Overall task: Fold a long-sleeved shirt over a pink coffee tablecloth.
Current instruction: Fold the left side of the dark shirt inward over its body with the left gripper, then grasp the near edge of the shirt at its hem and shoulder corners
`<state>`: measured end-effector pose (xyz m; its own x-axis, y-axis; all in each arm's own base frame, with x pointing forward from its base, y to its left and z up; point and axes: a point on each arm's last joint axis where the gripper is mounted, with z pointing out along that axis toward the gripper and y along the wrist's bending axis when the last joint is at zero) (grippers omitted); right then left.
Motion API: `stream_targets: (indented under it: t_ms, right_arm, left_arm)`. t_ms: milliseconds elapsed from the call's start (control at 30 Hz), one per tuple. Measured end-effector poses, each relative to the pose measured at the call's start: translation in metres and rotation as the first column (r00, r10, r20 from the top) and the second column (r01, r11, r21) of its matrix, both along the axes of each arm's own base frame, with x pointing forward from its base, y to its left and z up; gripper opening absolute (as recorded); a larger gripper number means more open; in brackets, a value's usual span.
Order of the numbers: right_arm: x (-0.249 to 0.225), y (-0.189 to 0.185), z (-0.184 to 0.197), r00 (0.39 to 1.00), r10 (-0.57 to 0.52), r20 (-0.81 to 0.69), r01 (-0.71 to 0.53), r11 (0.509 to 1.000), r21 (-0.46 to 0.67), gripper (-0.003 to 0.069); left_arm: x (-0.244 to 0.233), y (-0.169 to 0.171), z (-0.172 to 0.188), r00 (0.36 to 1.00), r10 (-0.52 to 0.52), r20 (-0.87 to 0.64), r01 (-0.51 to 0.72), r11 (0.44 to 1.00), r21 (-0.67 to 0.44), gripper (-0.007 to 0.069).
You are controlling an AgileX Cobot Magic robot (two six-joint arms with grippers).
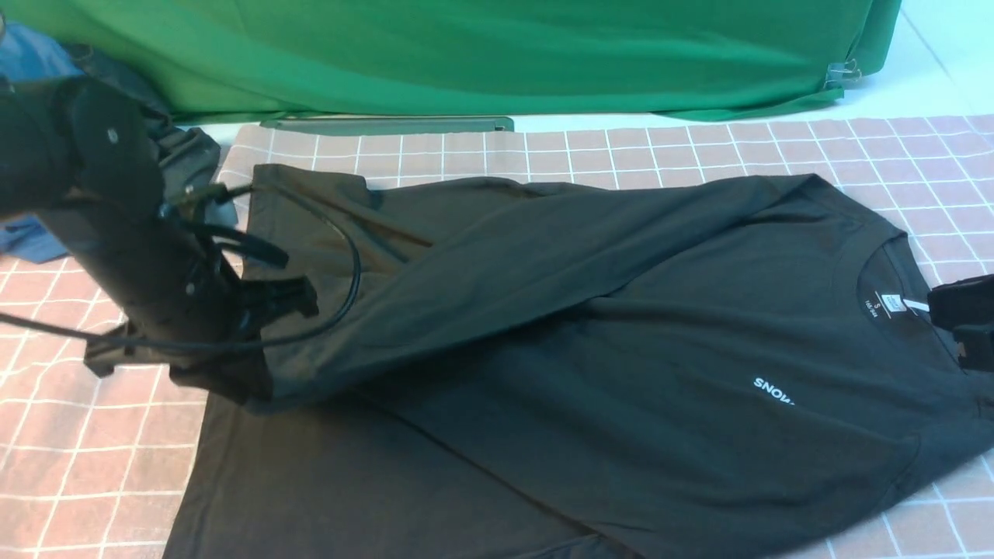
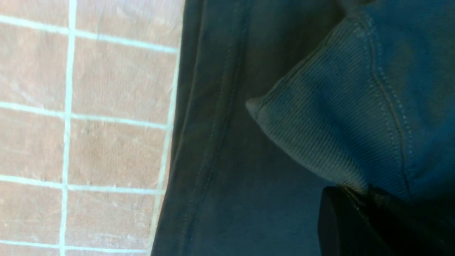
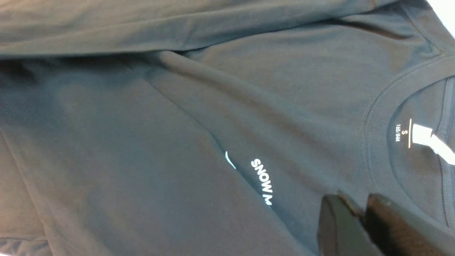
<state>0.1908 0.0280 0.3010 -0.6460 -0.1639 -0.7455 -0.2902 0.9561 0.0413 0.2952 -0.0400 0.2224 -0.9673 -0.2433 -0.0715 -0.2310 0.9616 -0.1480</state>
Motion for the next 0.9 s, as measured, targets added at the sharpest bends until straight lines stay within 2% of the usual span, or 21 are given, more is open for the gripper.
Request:
stream_targets:
  t_ms: [267, 333, 500, 600, 700, 900]
  right_arm:
    - [0.0, 0.0, 0.0, 1.0, 0.0, 0.0, 0.0, 1.0, -0.001, 0.0144]
    - [0.0, 0.0, 0.0, 1.0, -0.001, 0.0, 0.001, 1.0, 0.0, 0.0144]
    - [0.0, 0.0, 0.0, 1.0, -0.003, -0.001, 0.003, 1.0, 0.002, 0.0144]
    - [0.0, 0.0, 0.0, 1.0, -0.007, -0.003, 0.007, 1.0, 0.007, 0.0144]
    - [0.0, 0.0, 0.0, 1.0, -0.008, -0.003, 0.008, 1.0, 0.008, 0.0144]
    - [0.0, 0.0, 0.0, 1.0, -0.01, -0.005, 0.01, 1.0, 0.01, 0.0144]
  left_arm:
    - [0.001, -0.001, -0.003, 1.0, 0.016, 0.027, -0.016, 1.0, -0.013, 0.0051]
    - [0.002, -0.001, -0.003, 0.999, 0.018, 0.039, -0.017, 1.0, -0.014, 0.0089]
    - [0.0, 0.0, -0.003, 1.0, 0.01, 0.014, -0.01, 1.0, -0.007, 0.0269]
    - [-0.009, 0.0, -0.004, 0.998, 0.002, -0.058, -0.002, 1.0, -0.004, 0.0318]
    - [-0.026, 0.001, -0.007, 0.995, 0.003, -0.102, -0.003, 1.0, 0.003, 0.0312]
    - [-0.078, 0.005, -0.022, 0.987, 0.026, -0.159, -0.022, 0.999, 0.028, 0.0229]
